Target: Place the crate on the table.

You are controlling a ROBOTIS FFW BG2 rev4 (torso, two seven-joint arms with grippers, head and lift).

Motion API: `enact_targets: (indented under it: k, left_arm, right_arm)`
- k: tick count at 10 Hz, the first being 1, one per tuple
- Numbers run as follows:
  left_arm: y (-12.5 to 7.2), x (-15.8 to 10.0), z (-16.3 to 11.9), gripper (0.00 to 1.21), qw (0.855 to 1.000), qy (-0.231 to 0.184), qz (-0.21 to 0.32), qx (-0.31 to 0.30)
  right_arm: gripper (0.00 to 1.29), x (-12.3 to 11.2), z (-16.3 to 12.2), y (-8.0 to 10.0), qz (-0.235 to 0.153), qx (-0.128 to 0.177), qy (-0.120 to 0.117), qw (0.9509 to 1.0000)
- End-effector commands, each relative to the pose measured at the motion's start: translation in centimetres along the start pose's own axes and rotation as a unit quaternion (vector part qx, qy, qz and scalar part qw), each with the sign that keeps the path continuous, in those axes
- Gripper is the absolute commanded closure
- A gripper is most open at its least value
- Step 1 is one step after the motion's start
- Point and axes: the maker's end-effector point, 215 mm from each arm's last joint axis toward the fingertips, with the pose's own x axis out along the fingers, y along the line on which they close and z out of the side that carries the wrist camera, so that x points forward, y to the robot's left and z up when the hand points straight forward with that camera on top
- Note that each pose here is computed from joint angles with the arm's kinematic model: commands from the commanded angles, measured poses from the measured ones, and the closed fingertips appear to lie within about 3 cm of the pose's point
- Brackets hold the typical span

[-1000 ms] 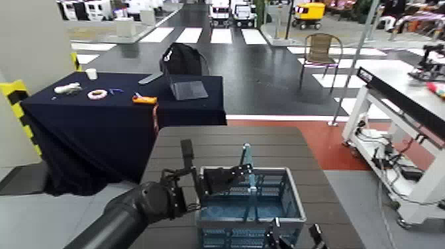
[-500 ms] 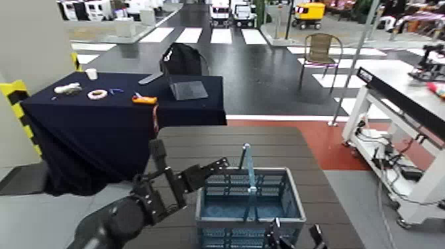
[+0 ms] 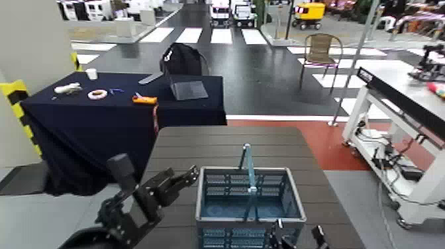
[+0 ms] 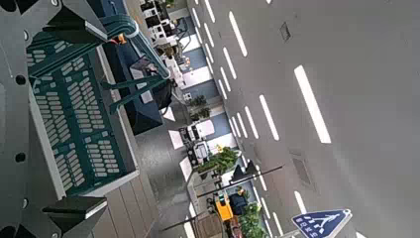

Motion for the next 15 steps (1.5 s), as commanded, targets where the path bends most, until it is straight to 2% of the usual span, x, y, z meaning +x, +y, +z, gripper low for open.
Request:
enact_targets:
  k: [1,2,4,7,10,12,15]
  left_arm:
    - [1.8,-3.6,1.6,0.08,0.993,-0.057,0.071,0.07]
    - [2.8,-5.3,1.7,0.09,0.987,-0.071,0.105,0.097]
    - [3.3,-7.6,1.8,0.09,0.976,-0.079,0.136,0.151]
    - [3.6,-10.5,0.9,0.1,0.967,-0.091,0.174,0.162]
    - [3.2,-12.6,1.0,0.1,0.955,-0.104,0.198,0.194]
    - [2.0,-13.4,1.0,0.1,0.947,-0.118,0.215,0.208]
    - [1.4,-13.6,0.8,0.1,0.946,-0.124,0.215,0.209]
  right_arm:
    - [0.14,0.0,0.2,-0.4,-0.003,-0.002,-0.001,1.0]
    - [0.14,-0.1,0.2,-0.5,-0.004,-0.004,-0.002,1.0]
    - [0.14,-0.1,0.5,-0.6,-0.004,-0.013,-0.005,0.9999]
    - [0.14,-0.1,0.9,-0.5,-0.004,-0.029,-0.005,0.9996]
    - [0.14,-0.3,0.5,-0.8,-0.008,-0.03,0.003,0.9995]
    - [0.14,-0.3,0.5,-0.9,-0.008,-0.033,0.004,0.9994]
    - [0.14,-0.3,0.3,-1.0,-0.009,-0.038,0.007,0.9992]
